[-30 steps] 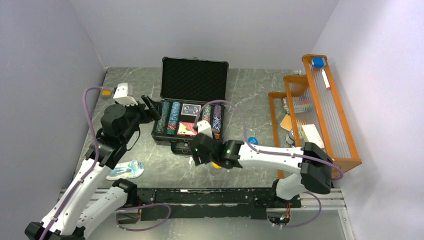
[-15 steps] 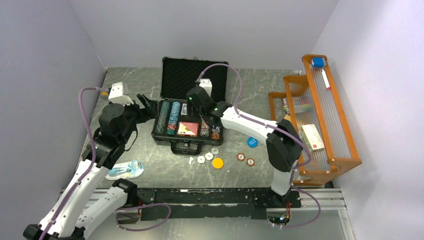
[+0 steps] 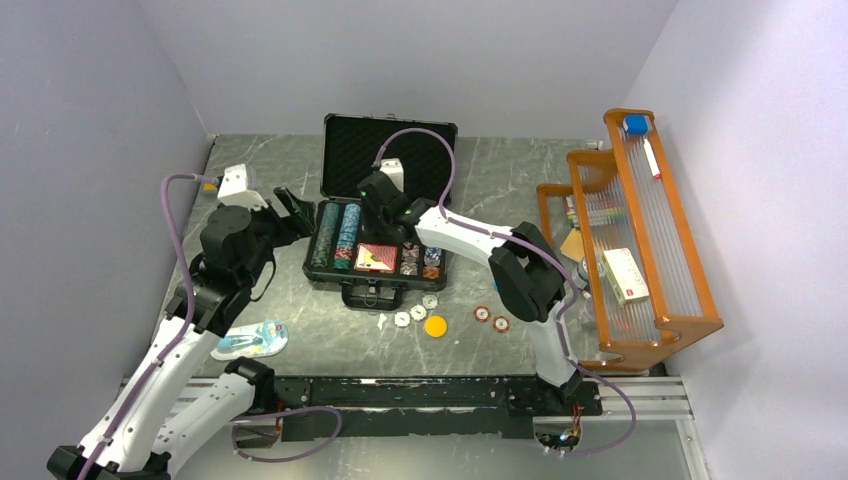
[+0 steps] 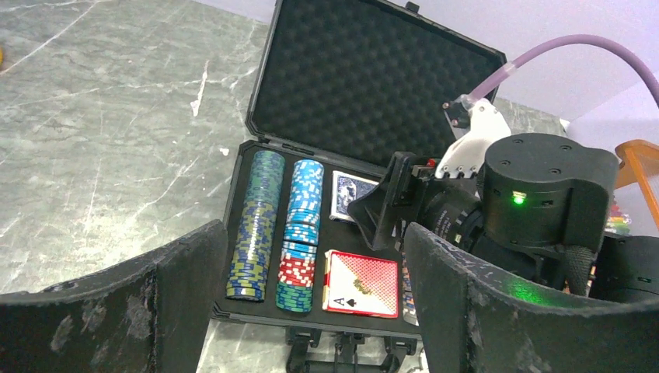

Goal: Pack up texas hold em set

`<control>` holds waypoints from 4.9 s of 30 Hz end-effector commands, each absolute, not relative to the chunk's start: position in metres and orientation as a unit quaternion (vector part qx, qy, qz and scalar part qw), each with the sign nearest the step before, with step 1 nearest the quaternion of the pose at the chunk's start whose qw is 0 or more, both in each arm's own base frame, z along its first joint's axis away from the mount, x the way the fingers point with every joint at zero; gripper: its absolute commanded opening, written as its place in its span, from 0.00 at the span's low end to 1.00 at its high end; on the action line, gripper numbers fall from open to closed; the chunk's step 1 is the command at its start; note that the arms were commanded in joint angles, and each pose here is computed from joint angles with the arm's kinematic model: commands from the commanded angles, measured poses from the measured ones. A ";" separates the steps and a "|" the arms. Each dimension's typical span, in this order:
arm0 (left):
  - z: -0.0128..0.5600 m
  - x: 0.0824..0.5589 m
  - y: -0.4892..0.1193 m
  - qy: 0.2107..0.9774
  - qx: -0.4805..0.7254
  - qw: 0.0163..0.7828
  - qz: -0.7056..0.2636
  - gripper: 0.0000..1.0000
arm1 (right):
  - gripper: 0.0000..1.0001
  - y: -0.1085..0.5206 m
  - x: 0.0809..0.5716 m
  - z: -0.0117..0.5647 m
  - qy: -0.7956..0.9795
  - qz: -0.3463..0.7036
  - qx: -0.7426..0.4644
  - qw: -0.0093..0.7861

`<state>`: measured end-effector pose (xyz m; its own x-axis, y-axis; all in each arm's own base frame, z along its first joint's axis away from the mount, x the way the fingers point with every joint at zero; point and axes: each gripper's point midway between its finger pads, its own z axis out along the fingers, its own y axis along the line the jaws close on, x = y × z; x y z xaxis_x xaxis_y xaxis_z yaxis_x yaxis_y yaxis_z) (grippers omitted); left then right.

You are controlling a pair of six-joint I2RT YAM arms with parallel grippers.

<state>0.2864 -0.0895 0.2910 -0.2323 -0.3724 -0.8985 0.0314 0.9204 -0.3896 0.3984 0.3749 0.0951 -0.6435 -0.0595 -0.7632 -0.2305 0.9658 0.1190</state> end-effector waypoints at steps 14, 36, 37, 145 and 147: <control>0.293 0.288 -0.086 0.767 -0.113 0.613 -0.153 0.88 | 0.69 0.383 0.418 0.084 0.884 0.083 -0.184 0.421; 0.297 0.287 -0.092 0.764 -0.103 0.615 -0.168 0.90 | 0.82 0.235 0.354 0.166 0.884 0.063 -0.007 0.464; 0.298 0.287 -0.092 0.764 -0.103 0.615 -0.168 0.90 | 0.82 0.224 0.348 0.164 0.886 0.057 0.003 0.460; 0.291 0.288 -0.091 0.768 -0.108 0.609 -0.164 0.90 | 0.76 0.383 0.319 0.117 0.890 0.145 -0.151 0.404; 0.291 0.288 -0.092 0.768 -0.107 0.609 -0.165 0.90 | 0.76 0.377 0.320 0.124 0.889 0.140 -0.142 0.411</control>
